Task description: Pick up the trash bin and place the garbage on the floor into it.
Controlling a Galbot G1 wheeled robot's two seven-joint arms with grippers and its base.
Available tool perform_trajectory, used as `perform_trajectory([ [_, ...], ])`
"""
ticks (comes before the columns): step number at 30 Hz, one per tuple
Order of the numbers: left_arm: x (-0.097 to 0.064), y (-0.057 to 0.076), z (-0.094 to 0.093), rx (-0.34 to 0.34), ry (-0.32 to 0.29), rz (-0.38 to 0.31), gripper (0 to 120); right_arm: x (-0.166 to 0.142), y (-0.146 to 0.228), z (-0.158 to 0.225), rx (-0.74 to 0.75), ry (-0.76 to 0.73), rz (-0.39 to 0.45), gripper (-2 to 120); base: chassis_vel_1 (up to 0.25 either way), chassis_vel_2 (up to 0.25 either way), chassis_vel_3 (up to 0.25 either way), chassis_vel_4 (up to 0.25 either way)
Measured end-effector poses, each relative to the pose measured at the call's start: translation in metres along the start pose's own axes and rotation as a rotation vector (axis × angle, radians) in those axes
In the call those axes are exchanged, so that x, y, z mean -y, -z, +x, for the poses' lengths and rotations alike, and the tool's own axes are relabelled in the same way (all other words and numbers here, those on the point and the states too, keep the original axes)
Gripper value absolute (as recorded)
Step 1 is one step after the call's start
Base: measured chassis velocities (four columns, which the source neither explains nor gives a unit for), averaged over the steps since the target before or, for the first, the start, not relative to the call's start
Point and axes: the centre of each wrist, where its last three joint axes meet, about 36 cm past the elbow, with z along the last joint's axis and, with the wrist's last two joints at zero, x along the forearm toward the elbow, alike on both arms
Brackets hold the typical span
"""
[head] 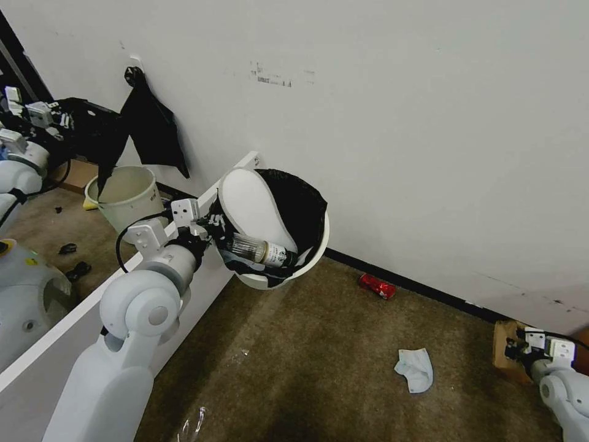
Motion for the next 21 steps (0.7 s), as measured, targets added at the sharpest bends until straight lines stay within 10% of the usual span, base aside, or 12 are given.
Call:
perform_trajectory([
  [21,0.001,-0.001,0.006,-0.095,0.023,0.046,4,-0.065,0.063,0.089,0.286,0.286,0.196,0,0.0,0.0,0.0,0.0],
])
